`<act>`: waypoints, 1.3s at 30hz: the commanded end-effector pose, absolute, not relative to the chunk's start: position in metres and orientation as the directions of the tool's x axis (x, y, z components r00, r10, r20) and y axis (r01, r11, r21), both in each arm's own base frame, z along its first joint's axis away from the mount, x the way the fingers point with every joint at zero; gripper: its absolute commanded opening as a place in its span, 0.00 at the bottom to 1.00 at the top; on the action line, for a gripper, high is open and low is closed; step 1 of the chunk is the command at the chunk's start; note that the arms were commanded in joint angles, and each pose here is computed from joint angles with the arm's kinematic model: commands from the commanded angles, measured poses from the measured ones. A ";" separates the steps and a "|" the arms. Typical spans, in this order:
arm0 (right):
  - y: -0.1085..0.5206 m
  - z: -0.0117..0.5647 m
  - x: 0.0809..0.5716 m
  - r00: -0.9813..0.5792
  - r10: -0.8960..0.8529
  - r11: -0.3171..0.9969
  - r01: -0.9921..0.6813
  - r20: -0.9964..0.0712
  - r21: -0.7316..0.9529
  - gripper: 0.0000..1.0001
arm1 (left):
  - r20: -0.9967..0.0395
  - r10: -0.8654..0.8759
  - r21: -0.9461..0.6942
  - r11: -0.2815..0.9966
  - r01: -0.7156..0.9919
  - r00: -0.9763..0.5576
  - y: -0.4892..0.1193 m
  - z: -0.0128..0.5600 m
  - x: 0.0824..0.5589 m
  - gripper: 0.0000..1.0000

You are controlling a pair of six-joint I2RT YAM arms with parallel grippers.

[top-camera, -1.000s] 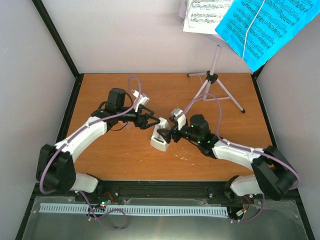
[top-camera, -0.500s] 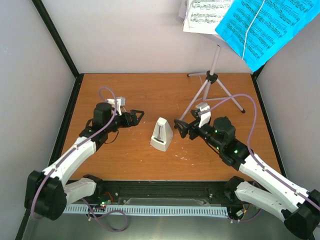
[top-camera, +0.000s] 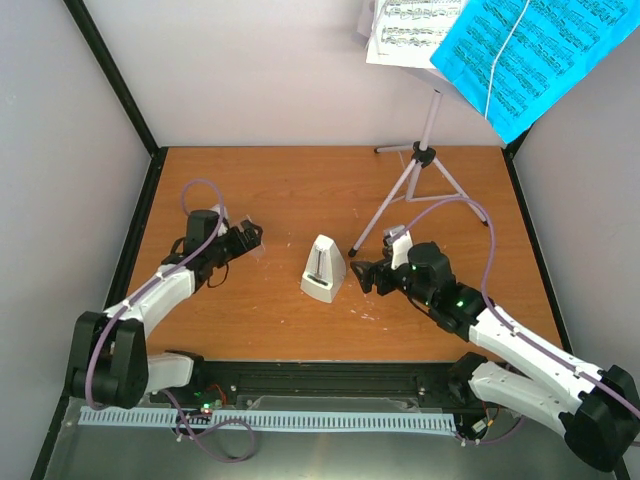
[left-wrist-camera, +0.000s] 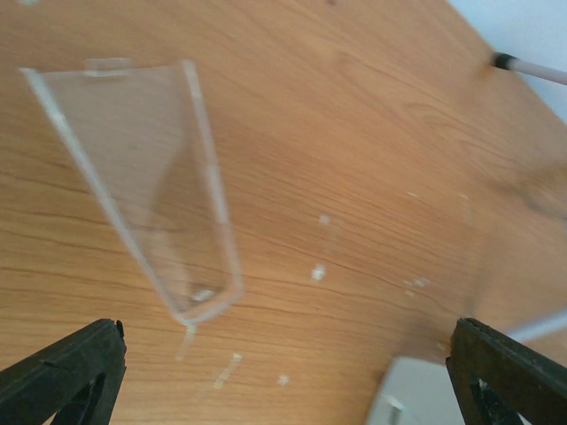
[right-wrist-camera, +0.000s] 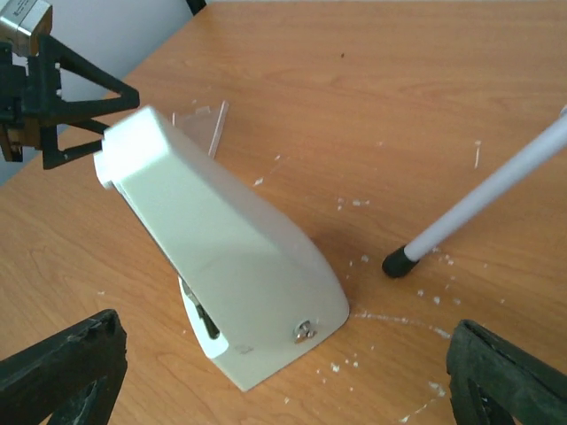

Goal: Pack up the instrument practice props

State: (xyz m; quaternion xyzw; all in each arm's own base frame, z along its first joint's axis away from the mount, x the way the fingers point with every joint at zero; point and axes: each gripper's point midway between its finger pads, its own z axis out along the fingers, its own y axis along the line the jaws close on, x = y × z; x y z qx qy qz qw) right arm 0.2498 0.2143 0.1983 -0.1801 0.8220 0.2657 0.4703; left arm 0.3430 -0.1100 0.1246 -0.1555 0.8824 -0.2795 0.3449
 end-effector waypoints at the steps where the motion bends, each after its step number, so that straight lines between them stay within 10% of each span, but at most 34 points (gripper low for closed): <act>1: 0.218 0.189 0.244 -0.543 0.000 0.772 -0.534 -0.840 0.345 0.96 | -0.545 -0.538 -0.513 0.821 -0.252 -0.643 -0.075 0.111 0.355 1.00; 17: 0.217 0.203 0.219 -0.530 -0.012 0.709 -0.603 -0.848 0.366 0.94 | -0.513 -0.554 -0.375 0.832 -0.409 -0.655 -0.035 0.067 0.432 0.71; 39: 0.211 0.201 0.225 -0.529 -0.030 0.746 -0.577 -0.848 0.333 0.94 | -0.462 -0.532 -0.292 0.847 -0.445 -0.710 -0.029 0.026 0.420 0.24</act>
